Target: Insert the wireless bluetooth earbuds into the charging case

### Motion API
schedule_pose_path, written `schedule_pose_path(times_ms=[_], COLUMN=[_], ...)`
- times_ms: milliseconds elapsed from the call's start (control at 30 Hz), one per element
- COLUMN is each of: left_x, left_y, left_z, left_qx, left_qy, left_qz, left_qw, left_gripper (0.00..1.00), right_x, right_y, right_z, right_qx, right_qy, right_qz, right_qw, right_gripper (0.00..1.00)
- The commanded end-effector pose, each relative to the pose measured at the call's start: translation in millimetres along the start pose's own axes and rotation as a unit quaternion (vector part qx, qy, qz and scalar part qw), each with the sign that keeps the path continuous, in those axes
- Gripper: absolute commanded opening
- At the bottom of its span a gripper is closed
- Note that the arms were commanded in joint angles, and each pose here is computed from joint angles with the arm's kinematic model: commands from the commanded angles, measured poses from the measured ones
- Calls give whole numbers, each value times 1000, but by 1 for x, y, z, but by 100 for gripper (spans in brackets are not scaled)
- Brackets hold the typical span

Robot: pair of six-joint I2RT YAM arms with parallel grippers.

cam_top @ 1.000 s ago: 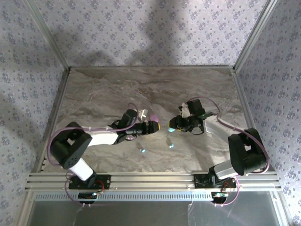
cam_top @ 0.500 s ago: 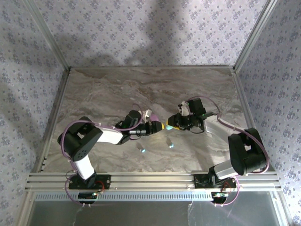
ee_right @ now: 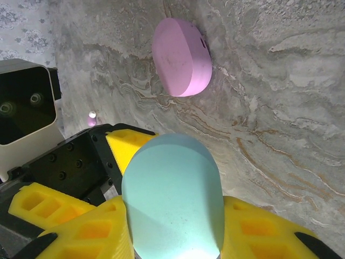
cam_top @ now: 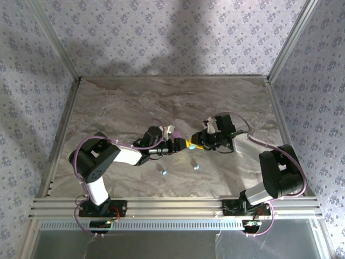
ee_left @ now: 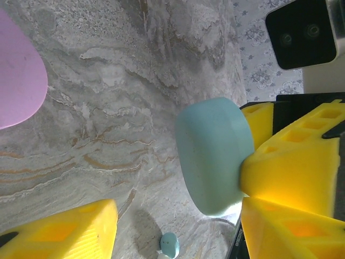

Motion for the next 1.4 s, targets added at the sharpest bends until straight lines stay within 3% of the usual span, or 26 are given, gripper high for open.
schedule_pose_path(times_ms=[0,467,867,1033,1233,1367], left_x=[-9,1,-1,-7,-10,-8], left_y=[-13,14,21,6,-20,-20], left_z=[4,-2,-16,-25,-18,-10], left_qx=[30,-50,-74,-51,5,25], left_qy=[-14,-6,-12,-23,-29,-31], left_qz=[17,9,7,18,29,18], left_qw=[999,999,997,998,999,999], left_gripper=[61,56,55,55,66,68], right_x=[4,9,12,13,12,12], right_y=[1,9,-2,-6,-3,1], right_z=[3,-4,-9,-10,-9,-9], right_qx=[-21,-49,-30,-20,-30,-44], right_qy=[19,20,15,12,13,15], right_qz=[18,24,30,30,33,37], right_qw=[999,998,999,999,999,998], right_gripper=[34,33,33,33,33,33])
Point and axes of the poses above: each hand's point on the last joint's axis, 136 mm out from that joint toward the fingers, its own z axis out along the fingers, its own y axis along the line the jaws close on, x = y × z, the point moved 5 cm from there along -z, back along the fingers, and after that the axes turned 14 degrees about z, right-handed, at the moved point
